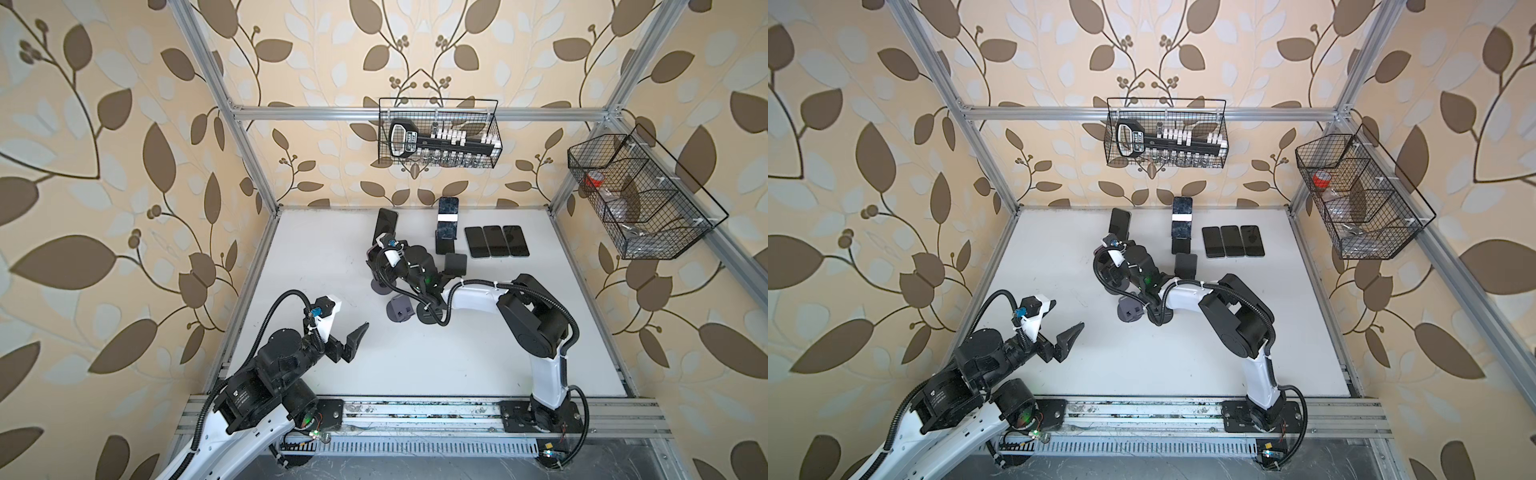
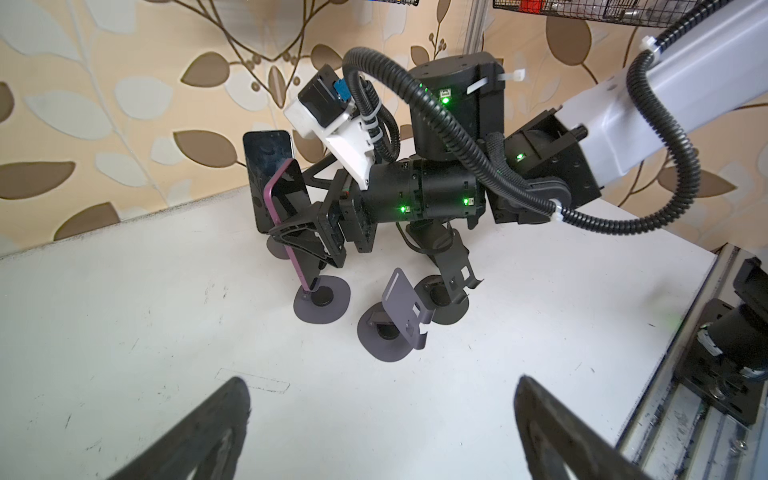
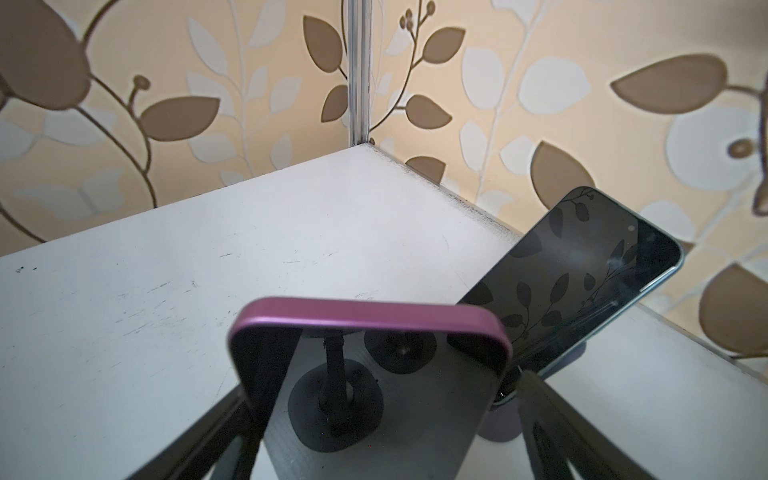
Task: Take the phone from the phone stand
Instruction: 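Close the right gripper on the purple-edged phone in its stand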
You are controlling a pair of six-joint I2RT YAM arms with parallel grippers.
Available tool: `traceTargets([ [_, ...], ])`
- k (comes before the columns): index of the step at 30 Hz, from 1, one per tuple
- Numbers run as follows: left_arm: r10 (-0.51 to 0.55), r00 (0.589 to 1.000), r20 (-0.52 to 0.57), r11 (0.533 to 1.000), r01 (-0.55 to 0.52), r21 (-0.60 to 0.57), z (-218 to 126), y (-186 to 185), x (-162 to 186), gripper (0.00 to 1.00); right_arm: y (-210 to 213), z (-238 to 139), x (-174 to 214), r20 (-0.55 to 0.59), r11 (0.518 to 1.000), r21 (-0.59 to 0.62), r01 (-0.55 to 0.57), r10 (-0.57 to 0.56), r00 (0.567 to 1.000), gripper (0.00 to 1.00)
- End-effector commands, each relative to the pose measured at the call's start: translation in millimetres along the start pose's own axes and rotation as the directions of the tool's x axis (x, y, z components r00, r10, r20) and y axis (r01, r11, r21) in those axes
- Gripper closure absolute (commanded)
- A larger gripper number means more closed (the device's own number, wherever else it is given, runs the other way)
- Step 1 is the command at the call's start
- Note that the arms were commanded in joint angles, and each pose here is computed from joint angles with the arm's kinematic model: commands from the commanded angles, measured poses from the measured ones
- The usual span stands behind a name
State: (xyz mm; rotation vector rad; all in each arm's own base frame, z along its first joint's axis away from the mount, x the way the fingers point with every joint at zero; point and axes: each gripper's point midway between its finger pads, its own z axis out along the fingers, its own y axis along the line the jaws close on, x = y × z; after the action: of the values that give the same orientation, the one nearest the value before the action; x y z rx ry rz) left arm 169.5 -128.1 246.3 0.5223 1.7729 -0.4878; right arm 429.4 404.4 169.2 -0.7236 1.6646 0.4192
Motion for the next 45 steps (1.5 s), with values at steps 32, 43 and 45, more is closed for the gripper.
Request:
traceTargets([
  [32,0.012,1.0,0.027,1.0,-0.012,-0.006,0,1,-12,0.01,0,-10,-28,0.069,1.0,-0.022,-0.009,0.01,0.998,0.19],
  [43,0.012,1.0,0.018,1.0,-0.012,-0.012,1,2,-11,0.01,1,-16,-37,0.086,0.999,-0.033,0.001,0.002,0.996,0.24],
  [45,0.013,1.0,0.016,1.0,-0.013,-0.013,1,2,-10,0.01,0,-17,-35,0.083,0.999,-0.033,0.001,0.002,0.997,0.25],
])
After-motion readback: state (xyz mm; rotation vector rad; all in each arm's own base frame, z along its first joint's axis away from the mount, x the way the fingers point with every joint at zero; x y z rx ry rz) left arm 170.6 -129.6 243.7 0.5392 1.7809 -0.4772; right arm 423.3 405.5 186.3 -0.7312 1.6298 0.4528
